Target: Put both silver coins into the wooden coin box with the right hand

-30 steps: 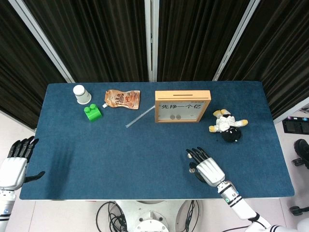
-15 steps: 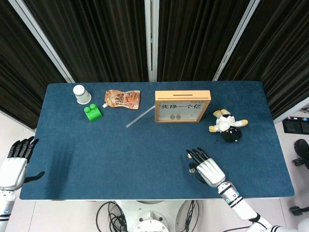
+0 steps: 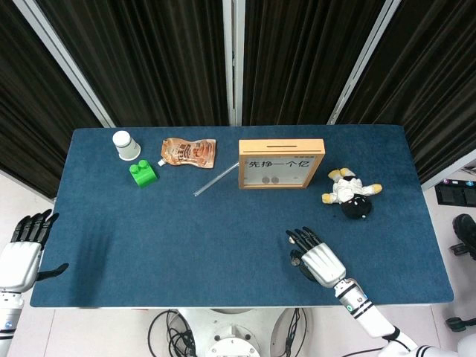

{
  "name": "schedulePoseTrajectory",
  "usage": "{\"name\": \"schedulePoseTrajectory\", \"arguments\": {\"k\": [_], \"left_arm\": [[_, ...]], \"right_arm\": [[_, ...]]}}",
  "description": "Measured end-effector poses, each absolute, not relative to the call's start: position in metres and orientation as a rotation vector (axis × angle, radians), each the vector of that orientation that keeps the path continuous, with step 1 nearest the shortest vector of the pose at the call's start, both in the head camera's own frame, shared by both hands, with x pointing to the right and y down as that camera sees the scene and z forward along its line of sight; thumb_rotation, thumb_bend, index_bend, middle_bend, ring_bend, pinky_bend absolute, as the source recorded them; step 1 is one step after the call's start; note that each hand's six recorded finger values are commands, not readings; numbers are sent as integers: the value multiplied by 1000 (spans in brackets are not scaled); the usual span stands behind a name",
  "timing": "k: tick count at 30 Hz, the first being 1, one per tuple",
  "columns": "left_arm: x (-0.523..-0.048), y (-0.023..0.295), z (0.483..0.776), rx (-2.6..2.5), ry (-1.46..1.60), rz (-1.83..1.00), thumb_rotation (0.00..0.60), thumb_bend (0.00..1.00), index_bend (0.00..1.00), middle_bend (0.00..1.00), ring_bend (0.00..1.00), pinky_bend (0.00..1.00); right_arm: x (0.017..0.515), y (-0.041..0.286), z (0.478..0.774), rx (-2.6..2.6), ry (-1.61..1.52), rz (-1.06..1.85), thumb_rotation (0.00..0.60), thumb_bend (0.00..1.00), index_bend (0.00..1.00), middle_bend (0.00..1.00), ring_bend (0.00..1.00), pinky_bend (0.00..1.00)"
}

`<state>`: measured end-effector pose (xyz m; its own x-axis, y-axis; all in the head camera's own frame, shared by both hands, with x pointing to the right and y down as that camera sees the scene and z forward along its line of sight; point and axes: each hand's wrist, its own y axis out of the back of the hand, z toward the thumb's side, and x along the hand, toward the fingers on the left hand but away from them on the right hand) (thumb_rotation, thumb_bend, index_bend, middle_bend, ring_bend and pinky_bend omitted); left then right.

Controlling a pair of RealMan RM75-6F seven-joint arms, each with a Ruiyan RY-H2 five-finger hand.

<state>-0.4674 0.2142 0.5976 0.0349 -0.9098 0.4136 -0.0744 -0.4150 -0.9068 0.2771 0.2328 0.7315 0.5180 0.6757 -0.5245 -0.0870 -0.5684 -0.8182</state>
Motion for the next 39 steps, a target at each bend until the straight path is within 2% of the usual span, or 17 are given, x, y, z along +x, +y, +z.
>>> {"name": "schedulePoseTrajectory", "arguments": {"k": [8, 24, 35, 39], "left_arm": [[-469, 214, 597, -1592, 1030, -1460, 600, 36, 44, 0, 0, 0], [-474, 211, 600, -1616, 1030, -1455, 600, 36, 44, 0, 0, 0], [-477, 212, 601, -1633, 1048, -1448, 600, 36, 43, 0, 0, 0], [-477, 212, 601, -1636, 1046, -1445, 600, 36, 43, 0, 0, 0]], "right_arm": [[275, 233, 732, -1905, -485, 1129, 600, 148, 415, 0, 0, 0], [265, 226, 737, -1886, -527, 1105, 600, 176, 497, 17, 0, 0], [264, 224, 737, -1881, -535, 1088, 600, 177, 501, 23, 0, 0], [264, 224, 736, -1883, -543, 1076, 600, 208, 503, 31, 0, 0]]}}
